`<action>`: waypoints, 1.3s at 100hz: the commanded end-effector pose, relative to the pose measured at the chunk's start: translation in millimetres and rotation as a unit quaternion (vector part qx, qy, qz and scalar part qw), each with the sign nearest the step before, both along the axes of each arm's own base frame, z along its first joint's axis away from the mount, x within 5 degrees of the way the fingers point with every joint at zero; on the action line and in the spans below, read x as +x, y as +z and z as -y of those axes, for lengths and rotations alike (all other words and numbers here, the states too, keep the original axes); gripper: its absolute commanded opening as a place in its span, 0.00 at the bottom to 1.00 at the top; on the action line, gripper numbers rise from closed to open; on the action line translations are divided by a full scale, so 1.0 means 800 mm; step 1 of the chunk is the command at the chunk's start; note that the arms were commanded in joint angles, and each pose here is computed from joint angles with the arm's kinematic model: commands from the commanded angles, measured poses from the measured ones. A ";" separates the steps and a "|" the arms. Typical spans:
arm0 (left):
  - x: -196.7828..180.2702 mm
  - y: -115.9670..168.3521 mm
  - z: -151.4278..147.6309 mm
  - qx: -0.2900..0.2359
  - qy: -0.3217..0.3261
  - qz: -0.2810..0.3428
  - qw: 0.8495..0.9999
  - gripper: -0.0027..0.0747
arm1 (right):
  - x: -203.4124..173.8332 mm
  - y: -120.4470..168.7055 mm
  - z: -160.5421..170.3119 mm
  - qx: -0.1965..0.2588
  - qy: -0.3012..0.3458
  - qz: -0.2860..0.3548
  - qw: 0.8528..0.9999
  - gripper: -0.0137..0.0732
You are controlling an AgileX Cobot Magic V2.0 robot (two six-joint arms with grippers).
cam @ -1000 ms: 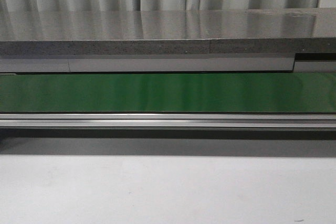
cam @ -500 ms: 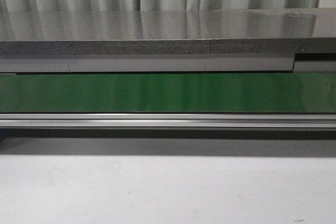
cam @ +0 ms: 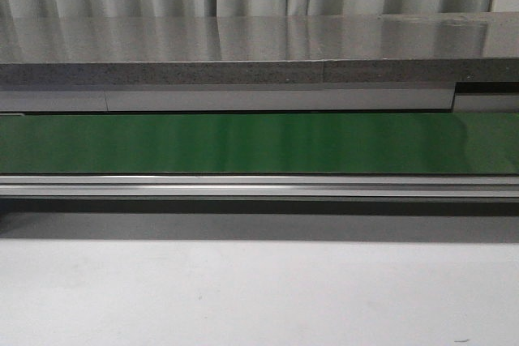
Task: Move button from right to left
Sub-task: 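Lift the button with the right gripper and carry it over the belt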
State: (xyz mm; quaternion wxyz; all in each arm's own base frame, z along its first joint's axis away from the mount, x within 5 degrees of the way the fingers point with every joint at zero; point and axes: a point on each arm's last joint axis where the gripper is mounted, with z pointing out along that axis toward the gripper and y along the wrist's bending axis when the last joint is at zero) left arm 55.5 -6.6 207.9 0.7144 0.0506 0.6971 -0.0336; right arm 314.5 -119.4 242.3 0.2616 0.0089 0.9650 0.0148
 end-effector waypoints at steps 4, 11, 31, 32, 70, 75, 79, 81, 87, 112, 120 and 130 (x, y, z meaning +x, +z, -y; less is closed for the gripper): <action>-0.002 -0.005 0.001 -0.012 -0.005 0.042 0.999 0.04 | 0.003 0.032 -0.017 -0.009 0.019 0.040 0.999 0.45; -0.002 -0.005 0.001 -0.012 -0.005 0.042 0.999 0.04 | 0.006 0.032 -0.026 -0.008 0.030 0.040 0.999 0.45; -0.002 -0.005 0.001 -0.012 -0.005 0.042 0.999 0.04 | 0.007 0.032 -0.032 -0.006 0.037 0.039 0.999 0.45; -0.002 -0.005 0.001 -0.012 -0.005 0.042 0.999 0.04 | 0.008 0.031 -0.032 -0.006 0.037 0.038 0.999 0.45; -0.002 -0.005 0.001 -0.012 -0.005 0.042 0.999 0.04 | 0.006 0.031 -0.035 0.014 0.036 0.033 0.999 0.64; -0.002 -0.005 0.001 -0.012 -0.005 0.042 0.999 0.04 | 0.006 0.031 -0.036 0.016 0.036 0.032 0.999 0.68; -0.002 -0.005 0.001 -0.012 -0.005 0.042 0.999 0.04 | 0.006 0.031 -0.036 0.017 0.036 0.032 0.999 0.70; -0.002 -0.005 0.001 -0.012 -0.005 0.042 0.999 0.04 | 0.006 0.031 -0.036 0.018 0.035 0.032 0.999 0.71; -0.002 -0.005 0.001 -0.012 -0.005 0.042 0.999 0.04 | 0.006 0.031 -0.037 0.021 0.034 0.033 0.999 0.71; -0.002 -0.005 0.001 -0.012 -0.005 0.042 0.999 0.04 | 0.007 0.043 -0.044 0.029 0.031 0.058 0.997 0.71; -0.002 -0.005 0.001 -0.012 -0.005 0.042 0.999 0.04 | 0.006 0.054 -0.051 0.019 0.036 0.080 0.996 0.71; -0.002 -0.005 0.001 -0.012 -0.005 0.042 0.999 0.04 | 0.002 0.076 -0.064 0.002 0.045 0.120 0.992 0.71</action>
